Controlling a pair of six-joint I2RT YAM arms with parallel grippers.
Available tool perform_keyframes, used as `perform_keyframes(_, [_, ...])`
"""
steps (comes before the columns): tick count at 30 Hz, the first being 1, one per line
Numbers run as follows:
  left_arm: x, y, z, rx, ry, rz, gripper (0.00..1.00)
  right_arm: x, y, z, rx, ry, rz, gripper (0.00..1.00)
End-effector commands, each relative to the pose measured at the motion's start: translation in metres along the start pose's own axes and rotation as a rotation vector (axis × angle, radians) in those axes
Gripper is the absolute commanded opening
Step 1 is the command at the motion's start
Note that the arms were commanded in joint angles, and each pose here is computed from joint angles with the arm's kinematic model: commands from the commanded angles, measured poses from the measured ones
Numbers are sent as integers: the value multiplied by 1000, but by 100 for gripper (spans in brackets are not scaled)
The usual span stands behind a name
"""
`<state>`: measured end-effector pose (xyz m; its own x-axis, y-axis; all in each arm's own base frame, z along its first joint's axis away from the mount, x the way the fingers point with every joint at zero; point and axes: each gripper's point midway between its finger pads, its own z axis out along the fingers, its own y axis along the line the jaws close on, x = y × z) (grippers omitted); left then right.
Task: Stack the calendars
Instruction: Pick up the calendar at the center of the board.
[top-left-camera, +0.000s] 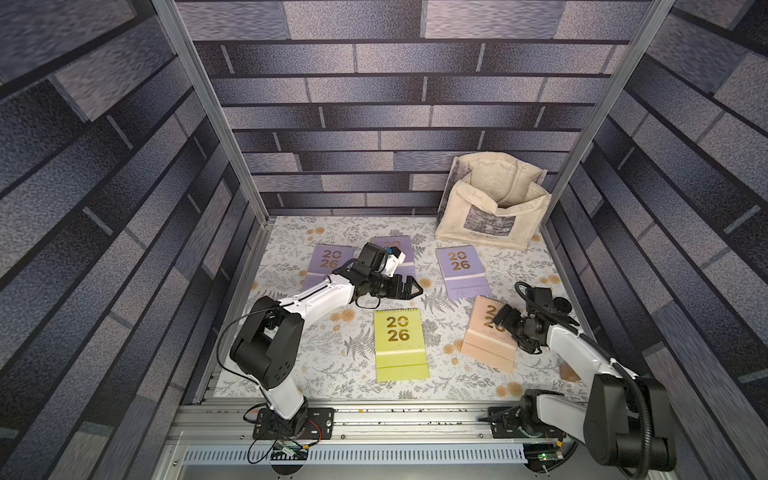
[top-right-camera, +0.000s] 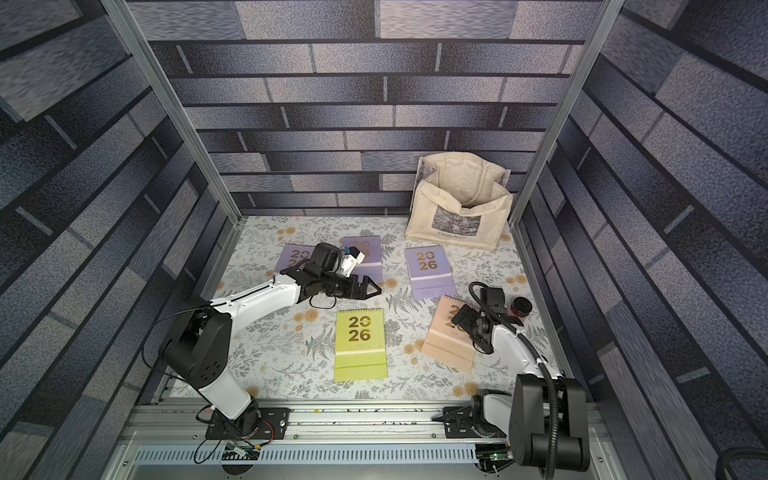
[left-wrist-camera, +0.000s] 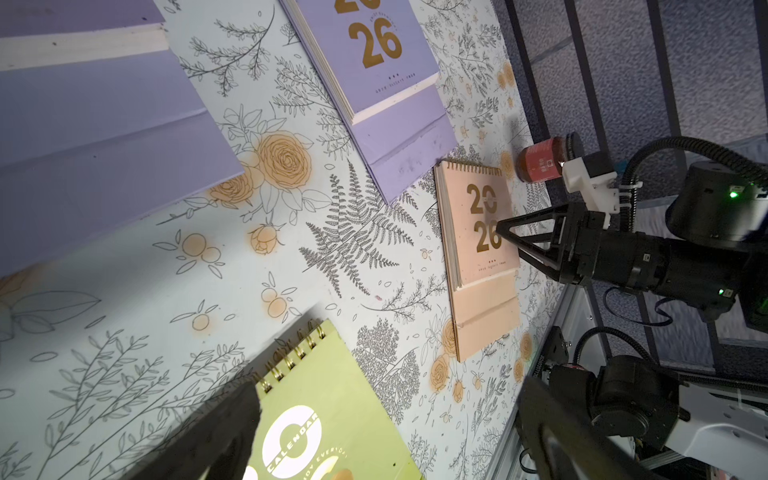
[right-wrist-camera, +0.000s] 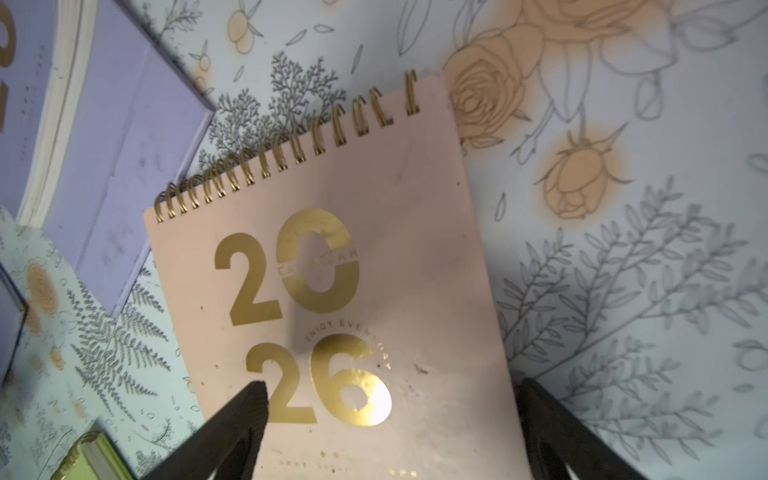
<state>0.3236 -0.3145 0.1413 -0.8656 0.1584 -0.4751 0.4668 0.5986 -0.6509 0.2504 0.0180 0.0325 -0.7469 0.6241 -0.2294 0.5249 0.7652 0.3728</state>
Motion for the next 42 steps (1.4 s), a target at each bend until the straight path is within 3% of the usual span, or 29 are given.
perform_keyframes(1, [1, -12, 5, 34, 39, 35, 100, 19, 8, 3, -62, 92, -16, 92])
perform_keyframes(20, [17, -40, 55, 113, 198, 62, 100, 31, 45, 6, -204, 185, -145, 81])
perform_keyframes(29, [40, -39, 87, 67, 305, 49, 100, 36, 32, 11, -150, 193, -138, 80])
perform_keyframes(37, [50, -41, 110, 65, 356, 12, 100, 41, 33, 14, -173, 209, -137, 77])
perform_keyframes(42, [56, -34, 123, -1, 381, 16, 100, 44, 34, 13, -184, 214, -151, 76])
